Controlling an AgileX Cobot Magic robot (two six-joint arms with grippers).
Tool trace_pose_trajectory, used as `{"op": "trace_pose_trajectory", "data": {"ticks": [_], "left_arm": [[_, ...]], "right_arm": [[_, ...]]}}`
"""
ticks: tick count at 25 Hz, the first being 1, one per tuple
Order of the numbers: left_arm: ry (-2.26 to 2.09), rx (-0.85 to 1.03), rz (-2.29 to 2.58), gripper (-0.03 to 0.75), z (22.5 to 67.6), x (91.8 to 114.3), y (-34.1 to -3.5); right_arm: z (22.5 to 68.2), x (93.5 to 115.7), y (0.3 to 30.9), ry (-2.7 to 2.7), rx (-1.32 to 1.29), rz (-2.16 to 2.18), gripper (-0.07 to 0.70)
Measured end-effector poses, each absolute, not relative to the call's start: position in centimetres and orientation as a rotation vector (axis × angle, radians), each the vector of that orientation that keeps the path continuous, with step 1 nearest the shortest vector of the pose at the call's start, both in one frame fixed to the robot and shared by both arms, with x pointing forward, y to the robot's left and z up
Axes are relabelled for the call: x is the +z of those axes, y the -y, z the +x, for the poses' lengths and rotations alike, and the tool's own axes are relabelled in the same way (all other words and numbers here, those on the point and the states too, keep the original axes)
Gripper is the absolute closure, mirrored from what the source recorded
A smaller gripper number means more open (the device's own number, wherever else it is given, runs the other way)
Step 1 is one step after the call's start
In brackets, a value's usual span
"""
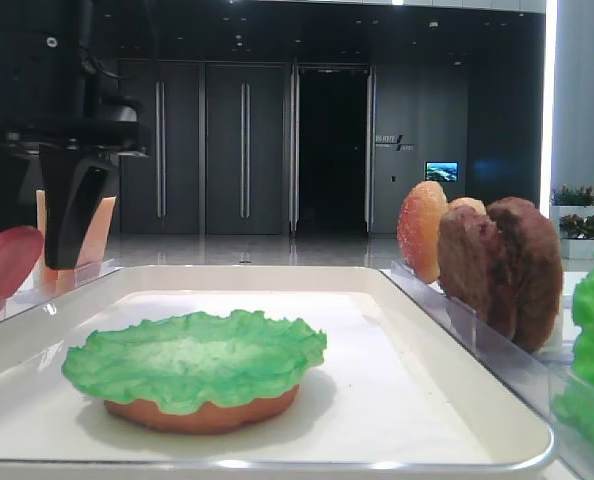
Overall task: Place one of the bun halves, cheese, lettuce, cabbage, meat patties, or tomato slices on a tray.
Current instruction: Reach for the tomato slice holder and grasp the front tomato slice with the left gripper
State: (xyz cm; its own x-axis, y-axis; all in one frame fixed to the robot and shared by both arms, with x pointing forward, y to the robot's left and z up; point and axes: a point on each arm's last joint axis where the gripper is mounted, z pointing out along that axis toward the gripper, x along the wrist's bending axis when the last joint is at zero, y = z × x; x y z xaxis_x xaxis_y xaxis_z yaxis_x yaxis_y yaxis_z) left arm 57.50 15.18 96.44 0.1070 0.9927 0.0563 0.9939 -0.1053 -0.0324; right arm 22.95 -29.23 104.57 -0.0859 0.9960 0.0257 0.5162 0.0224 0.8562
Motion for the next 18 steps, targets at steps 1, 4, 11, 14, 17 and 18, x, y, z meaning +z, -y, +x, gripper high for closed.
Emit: {"op": "trace_pose_trajectory", "data": {"ticks": [1,4,11,14,17,18], "left_arm": [[2.059,-0.031,-2.29,0.316,57.5,96.44,-15.18],[2.046,-0.037,-2.287,0.407,57.46,96.45,-15.27],[2.003,-0.044,-2.274,0.591,57.32,96.61,-15.55],[1.982,-0.068,-2.275,0.645,57.36,96.66,-15.72],[1.97,-0.08,-2.283,0.668,57.36,96.82,-15.81],[1.967,-0.084,-2.287,0.668,57.35,96.92,-15.83]], "right_arm": [[22.95,104.57,29.23,-1.671,0.97,1.556,0.206],[22.95,104.57,29.23,-1.671,0.97,1.556,0.206],[22.95,104.57,29.23,-1.671,0.97,1.556,0.206],[22.95,104.57,29.23,-1.671,0.97,1.556,0.206],[22.95,104.57,29.23,-1.671,0.97,1.556,0.206],[22.95,104.57,29.23,-1.671,0.97,1.556,0.206]]}}
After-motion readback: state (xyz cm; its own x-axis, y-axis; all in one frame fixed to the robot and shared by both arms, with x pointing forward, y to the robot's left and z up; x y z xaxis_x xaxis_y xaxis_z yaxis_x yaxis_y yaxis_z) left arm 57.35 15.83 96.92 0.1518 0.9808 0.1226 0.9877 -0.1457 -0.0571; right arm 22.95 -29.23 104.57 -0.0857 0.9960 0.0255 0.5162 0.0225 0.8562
